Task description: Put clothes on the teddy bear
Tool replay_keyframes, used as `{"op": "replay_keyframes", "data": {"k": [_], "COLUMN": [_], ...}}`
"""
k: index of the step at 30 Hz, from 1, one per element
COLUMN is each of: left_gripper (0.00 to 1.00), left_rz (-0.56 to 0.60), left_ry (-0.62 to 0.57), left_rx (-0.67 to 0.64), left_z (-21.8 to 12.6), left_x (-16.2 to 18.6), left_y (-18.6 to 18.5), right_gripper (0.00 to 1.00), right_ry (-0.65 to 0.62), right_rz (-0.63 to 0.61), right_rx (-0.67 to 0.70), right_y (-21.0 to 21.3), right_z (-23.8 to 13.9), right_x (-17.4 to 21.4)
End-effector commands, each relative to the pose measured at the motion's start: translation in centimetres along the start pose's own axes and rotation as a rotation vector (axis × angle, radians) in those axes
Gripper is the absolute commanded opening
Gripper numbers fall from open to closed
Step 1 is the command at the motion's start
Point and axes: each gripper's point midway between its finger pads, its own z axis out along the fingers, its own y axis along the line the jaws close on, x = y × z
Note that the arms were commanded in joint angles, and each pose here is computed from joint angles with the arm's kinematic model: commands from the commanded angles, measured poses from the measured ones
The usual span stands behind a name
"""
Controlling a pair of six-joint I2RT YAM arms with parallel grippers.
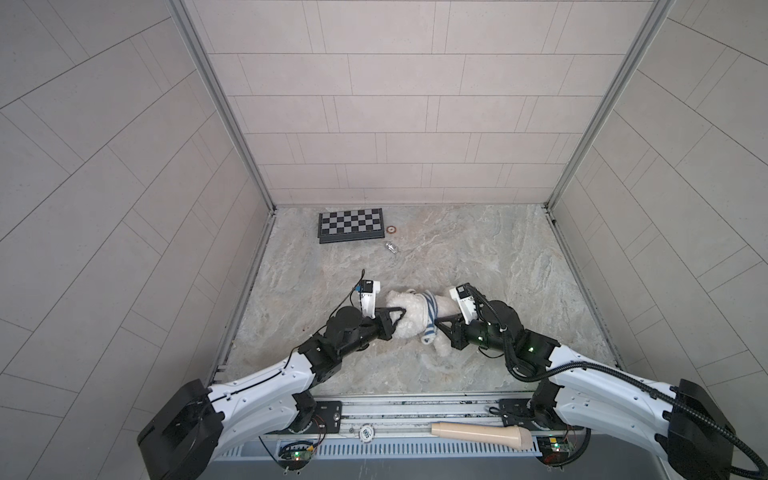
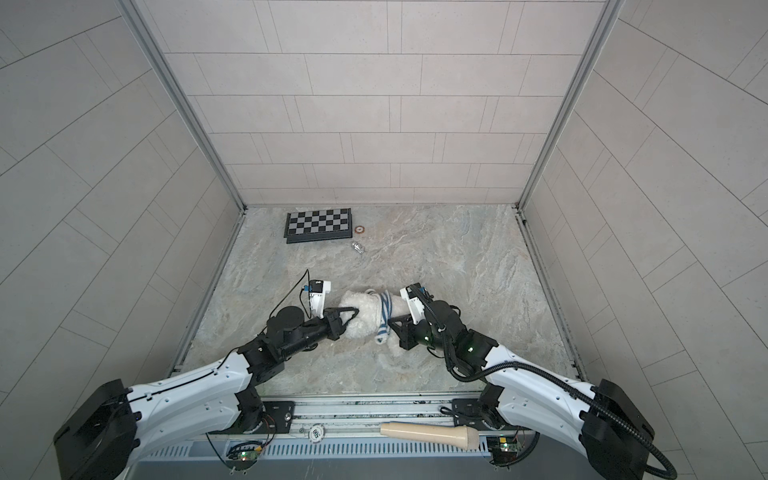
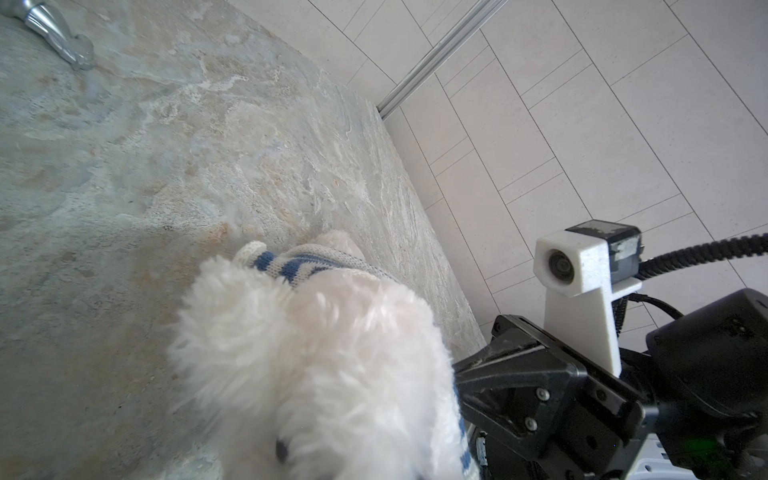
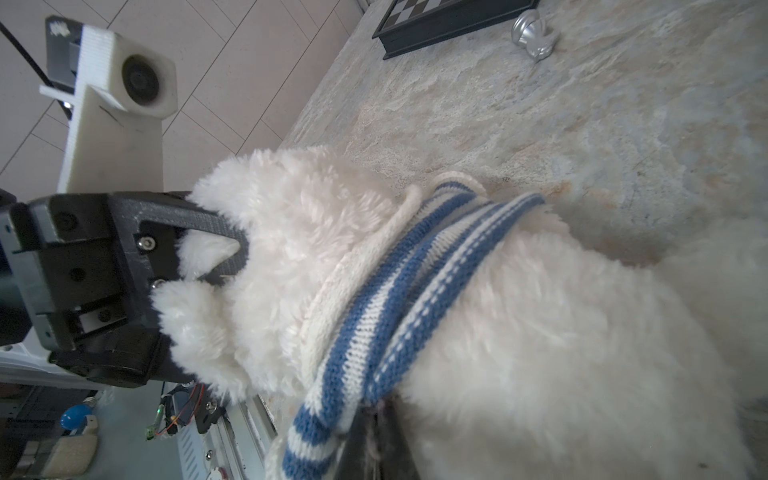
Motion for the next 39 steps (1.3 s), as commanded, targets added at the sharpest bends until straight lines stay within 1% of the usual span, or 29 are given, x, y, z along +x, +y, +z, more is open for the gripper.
{"op": "replay_keyframes", "data": {"k": [1,4,6,9,11,13,17,21,24,30,33,35,39], "left_gripper": [0.00,0.00,0.00,0.00,0.00,0.00,0.00,0.00,0.00,0.00,0.00,0.00,0.00], "left_rz": [-0.028,-0.156,-0.204,-0.239,-0.239,-0.263,-0.312,-0.345,-0.347,-0.344,-0.336,-0.326,-0.324], "left_ry": [-0.060,-0.153,-0.233,-0.312,-0.327,-0.344,-0.353,-0.352,-0.367,-0.357,-0.350,-0.327,-0.279], "left_rx": [0.048,-0.076,-0.092,-0.105,-0.123,-0.122,-0.093,-0.080,-0.071,-0.066,-0.056,-0.059,-0.060], "left_z": [-0.3,-1.2,-2.1,-3.1,-3.4,-3.5,-3.5,-3.6,-4.0,-4.6,-4.8,-4.6,-4.3], "left_x": [-1.3,-2.6,-4.0,-5.6,-6.1,-6.4,-6.6,-6.5,-7.1,-7.5,-7.7,-7.4,-6.8], "left_y": [-1.2,1.3,1.4,1.3,1.1,1.0,0.7,0.5,0.1,-0.1,-0.3,-0.4,-0.2], "right_gripper": [0.00,0.00,0.00,0.00,0.00,0.00,0.00,0.00,0.00,0.00,0.00,0.00,0.00], "right_ry": [-0.017,-0.008,0.025,0.073,0.096,0.114,0.127,0.152,0.183,0.175,0.157,0.126,0.103], "right_rz": [-0.008,-0.040,-0.072,-0.096,-0.091,-0.077,-0.065,-0.078,-0.066,-0.034,-0.027,-0.023,-0.015], "right_rx": [0.004,-0.026,-0.058,-0.116,-0.153,-0.158,-0.079,0.032,0.083,0.200,0.258,0.280,0.333], "right_y": [0.1,0.9,1.9,3.4,4.1,4.0,2.0,-0.6,-2.2,-5.6,-7.0,-7.6,-8.7], "right_z": [-0.5,-1.0,-1.2,-1.2,-1.0,-0.9,-1.1,-1.6,-1.7,-2.6,-3.3,-3.6,-3.9], "right_x": [0.0,0.5,1.4,2.8,3.6,4.4,5.6,6.8,8.1,9.1,8.9,8.2,7.7]}}
